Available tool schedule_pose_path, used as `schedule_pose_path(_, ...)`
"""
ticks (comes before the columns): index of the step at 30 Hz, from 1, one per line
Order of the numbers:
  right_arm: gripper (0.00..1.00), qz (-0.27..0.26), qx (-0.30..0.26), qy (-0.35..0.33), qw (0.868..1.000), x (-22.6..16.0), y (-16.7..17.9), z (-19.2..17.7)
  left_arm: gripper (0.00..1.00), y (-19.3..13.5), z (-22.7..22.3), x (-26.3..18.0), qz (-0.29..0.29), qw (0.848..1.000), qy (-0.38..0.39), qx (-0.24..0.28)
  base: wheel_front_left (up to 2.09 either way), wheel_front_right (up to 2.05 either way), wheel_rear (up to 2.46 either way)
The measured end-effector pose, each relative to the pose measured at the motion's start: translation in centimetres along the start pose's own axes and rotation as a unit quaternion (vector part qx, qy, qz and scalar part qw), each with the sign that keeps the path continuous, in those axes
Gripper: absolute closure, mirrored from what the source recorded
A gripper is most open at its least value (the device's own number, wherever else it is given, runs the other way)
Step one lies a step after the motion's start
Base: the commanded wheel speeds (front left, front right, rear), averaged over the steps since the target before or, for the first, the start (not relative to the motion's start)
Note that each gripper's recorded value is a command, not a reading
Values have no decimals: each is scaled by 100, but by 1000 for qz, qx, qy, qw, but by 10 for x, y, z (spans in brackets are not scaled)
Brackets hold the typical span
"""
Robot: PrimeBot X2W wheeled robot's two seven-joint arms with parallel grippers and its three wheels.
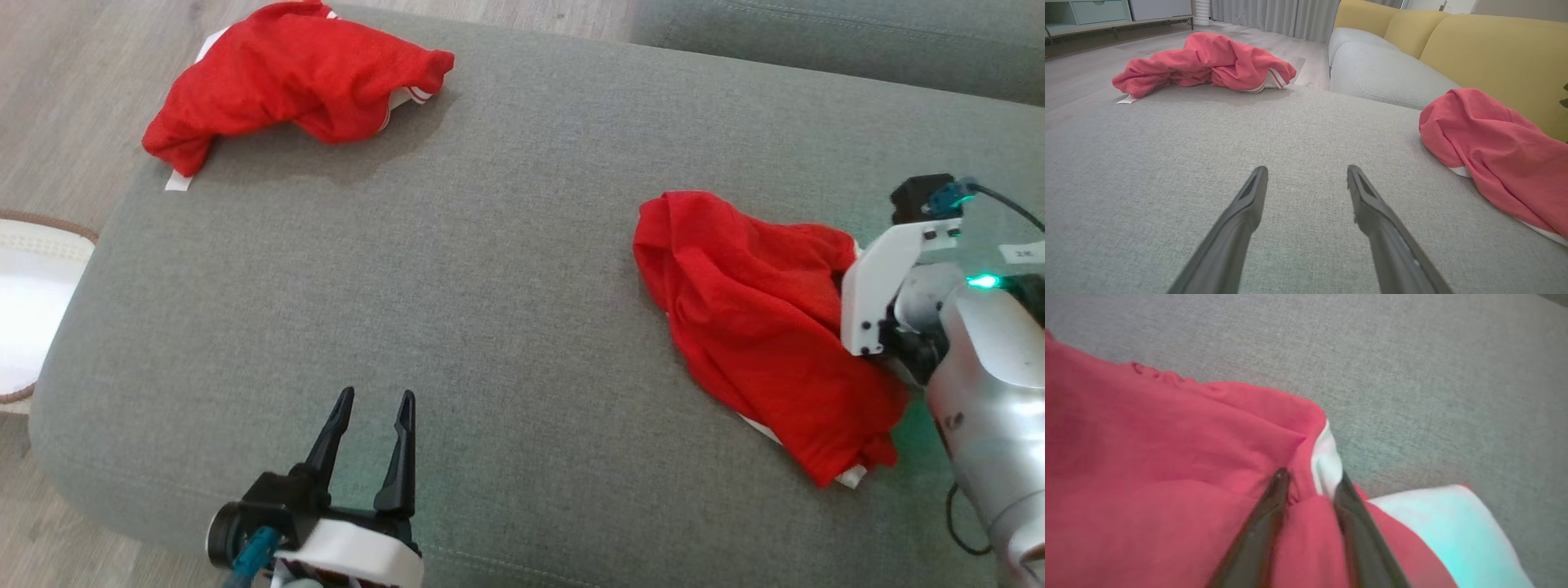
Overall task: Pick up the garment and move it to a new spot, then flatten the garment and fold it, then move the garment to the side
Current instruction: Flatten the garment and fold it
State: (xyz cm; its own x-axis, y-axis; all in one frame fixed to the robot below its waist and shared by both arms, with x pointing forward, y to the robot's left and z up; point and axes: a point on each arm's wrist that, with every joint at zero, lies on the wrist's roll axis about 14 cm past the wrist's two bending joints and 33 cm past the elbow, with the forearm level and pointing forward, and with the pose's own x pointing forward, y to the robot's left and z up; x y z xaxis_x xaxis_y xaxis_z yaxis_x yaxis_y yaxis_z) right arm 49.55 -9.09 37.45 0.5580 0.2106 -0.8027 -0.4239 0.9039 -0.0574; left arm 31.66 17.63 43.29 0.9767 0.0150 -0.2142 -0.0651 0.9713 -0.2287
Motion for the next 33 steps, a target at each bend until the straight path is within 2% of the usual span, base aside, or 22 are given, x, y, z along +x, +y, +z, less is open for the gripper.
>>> schedule_pose_path(1,100,5,3,-1,1000,0,3,0,0,0,0,0,-1,1000,0,0,0,0,0)
schedule_pose_path(5,100,16,-4,-28,999,-4,9,9,0,-2,1,2,-5,1000,-1,3,0,0,0)
schedule_pose_path(11,100,1,-14,-135,991,-26,-3,49,0,-7,7,3,-15,1000,-12,6,0,0,0)
schedule_pose_path(14,100,-7,-24,-206,978,-51,-6,87,0,-11,12,1,-23,999,-22,8,0,0,0)
schedule_pose_path(18,100,-16,-48,-297,954,-93,-4,134,0,-14,20,-4,-32,999,-35,13,0,0,0)
schedule_pose_path(21,100,-15,-71,-337,939,-118,7,151,0,-17,18,-11,-38,999,-34,16,0,0,0)
schedule_pose_path(23,100,-1,-92,-358,929,-133,28,157,0,-20,17,-16,-44,998,-35,18,0,0,0)
schedule_pose_path(27,100,26,-111,-376,920,-139,57,147,0,-27,23,-16,-53,997,-43,20,0,0,0)
schedule_pose_path(29,100,45,-111,-366,923,-132,73,126,0,-29,25,-16,-57,997,-47,20,0,0,0)
schedule_pose_path(33,100,101,-95,-321,937,-109,118,60,0,-30,20,-20,-58,997,-40,20,0,0,0)
